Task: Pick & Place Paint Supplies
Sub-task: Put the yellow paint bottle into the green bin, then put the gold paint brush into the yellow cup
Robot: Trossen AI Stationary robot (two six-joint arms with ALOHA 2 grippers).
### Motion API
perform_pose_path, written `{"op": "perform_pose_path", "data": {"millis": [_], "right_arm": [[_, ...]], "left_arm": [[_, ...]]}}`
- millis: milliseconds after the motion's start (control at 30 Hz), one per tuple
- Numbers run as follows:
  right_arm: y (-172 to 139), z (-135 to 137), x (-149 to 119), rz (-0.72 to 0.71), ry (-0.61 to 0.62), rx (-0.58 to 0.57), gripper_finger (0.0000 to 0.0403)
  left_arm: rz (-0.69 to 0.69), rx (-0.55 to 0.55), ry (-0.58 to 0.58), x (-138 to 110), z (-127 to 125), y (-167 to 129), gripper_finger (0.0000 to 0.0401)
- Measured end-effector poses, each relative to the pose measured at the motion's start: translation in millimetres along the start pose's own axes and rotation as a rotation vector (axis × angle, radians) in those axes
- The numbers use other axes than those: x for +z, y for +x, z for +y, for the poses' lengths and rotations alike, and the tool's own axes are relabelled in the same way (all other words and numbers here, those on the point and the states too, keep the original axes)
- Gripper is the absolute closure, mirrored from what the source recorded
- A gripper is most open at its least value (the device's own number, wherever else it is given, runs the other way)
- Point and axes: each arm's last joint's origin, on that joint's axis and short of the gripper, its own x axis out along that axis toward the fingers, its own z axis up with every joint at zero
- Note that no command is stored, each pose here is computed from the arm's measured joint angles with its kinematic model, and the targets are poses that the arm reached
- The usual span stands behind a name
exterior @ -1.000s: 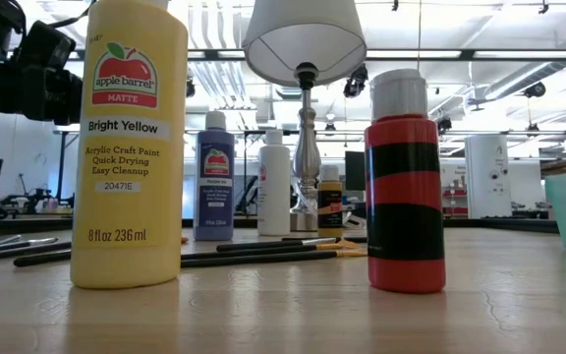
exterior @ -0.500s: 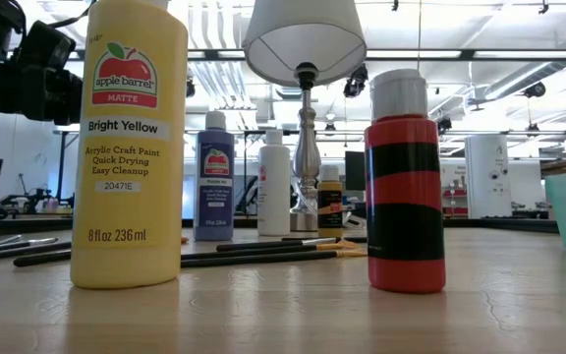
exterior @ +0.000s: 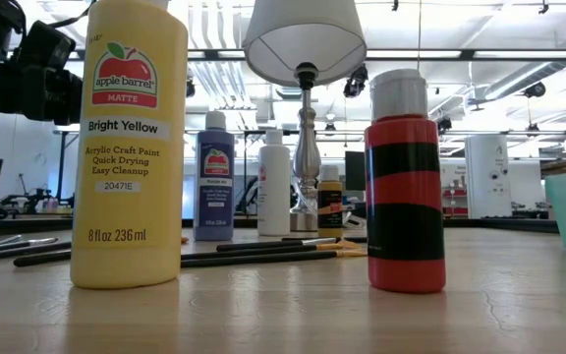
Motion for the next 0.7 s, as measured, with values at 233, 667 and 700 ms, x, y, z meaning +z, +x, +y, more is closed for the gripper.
{"op": "perform_pose_path", "data": {"millis": [233,667,700], "right_arm": [[-6.0,-8.3,10.5,0.019,0.000,0.043,0.0217],[-22.9,-30.2,45.3,-0.084,-0.043,0.280,0.0252],[-24.4,-31.9,49.3,-0.128,-0.054,0.317,0.0256]], "left_arm": [[0.000,-0.001,0.000,0.0,-0.1,0.0,0.0388],[0.000,-0.001,0.000,0.0,-0.1,0.0,0.0388],[0.000,0.000,0.000,0.0,-0.1,0.0,0.0388]]}}
